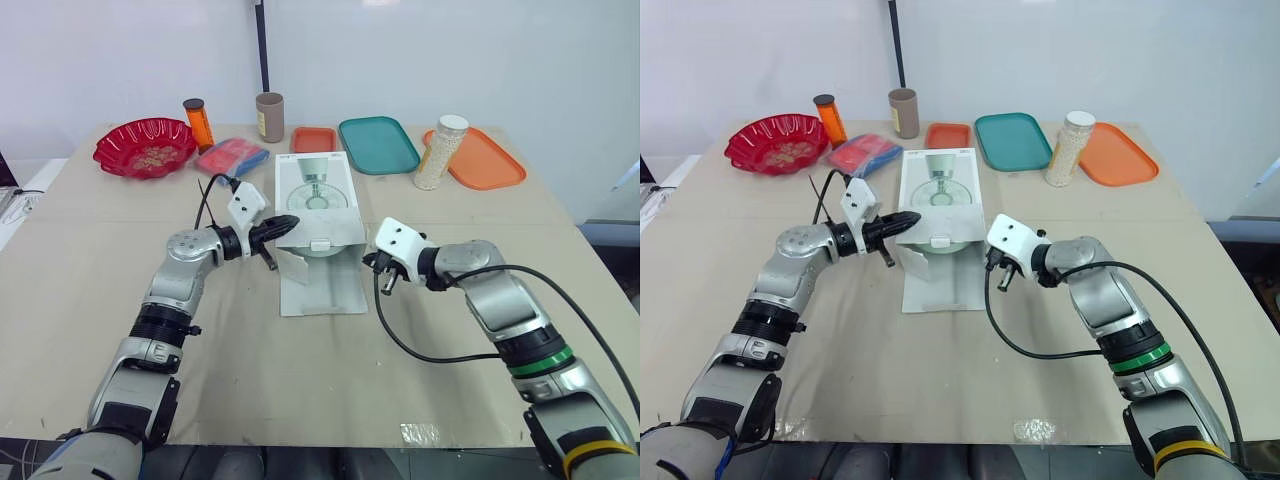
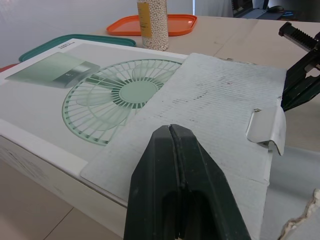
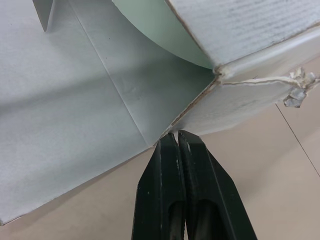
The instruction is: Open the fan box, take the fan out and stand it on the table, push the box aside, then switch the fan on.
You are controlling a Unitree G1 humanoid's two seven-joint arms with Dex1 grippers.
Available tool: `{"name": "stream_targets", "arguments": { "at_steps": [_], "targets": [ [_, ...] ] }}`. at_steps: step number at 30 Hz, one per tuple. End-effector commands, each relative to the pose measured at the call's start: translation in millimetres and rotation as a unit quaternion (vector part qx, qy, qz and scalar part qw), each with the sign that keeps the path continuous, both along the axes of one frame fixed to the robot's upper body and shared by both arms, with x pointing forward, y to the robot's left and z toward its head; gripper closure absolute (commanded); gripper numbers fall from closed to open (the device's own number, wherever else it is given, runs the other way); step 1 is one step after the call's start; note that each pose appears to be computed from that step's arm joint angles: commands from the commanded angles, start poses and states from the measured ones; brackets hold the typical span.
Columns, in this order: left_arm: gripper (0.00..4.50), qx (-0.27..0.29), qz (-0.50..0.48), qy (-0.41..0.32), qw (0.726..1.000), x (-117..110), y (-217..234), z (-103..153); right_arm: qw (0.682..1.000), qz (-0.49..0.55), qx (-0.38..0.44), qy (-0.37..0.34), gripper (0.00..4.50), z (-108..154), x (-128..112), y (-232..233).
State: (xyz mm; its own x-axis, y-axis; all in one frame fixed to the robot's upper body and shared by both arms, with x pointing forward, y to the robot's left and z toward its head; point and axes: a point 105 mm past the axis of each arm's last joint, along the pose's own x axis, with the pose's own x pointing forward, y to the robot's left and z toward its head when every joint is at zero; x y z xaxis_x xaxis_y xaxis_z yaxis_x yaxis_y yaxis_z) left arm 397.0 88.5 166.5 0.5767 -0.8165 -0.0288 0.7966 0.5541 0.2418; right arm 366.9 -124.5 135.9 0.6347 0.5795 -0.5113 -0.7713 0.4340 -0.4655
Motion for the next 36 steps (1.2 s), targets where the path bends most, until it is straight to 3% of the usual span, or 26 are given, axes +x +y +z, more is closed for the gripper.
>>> {"name": "stream_targets", "arguments": {
  "at_steps": [1,7,18,26,32,36],
  "targets": [
    [4.5,0.017,0.015,0.015,1.0,2,10,-11,0.999,0.007,0.017,-0.026,4.45,13,1,10],
    [4.5,0.02,0.023,0.015,0.999,3,18,-11,0.999,-0.007,0.014,-0.033,4.45,8,8,7],
    [4.5,0.031,0.034,0.009,0.999,6,27,-10,0.999,0.019,0.039,-0.03,4.45,12,2,27],
    [4.5,0.034,0.032,0.013,0.999,4,25,-17,0.999,0.018,0.038,-0.016,4.45,9,-4,16],
    [4.5,0.033,0.034,0.013,0.999,4,26,-17,0.992,0.1,0.076,0.004,4.45,31,-34,14],
    [4.5,0.032,0.036,0.012,0.999,5,27,-16,0.988,0.101,0.114,-0.009,4.45,49,-33,19]
  ]
}}
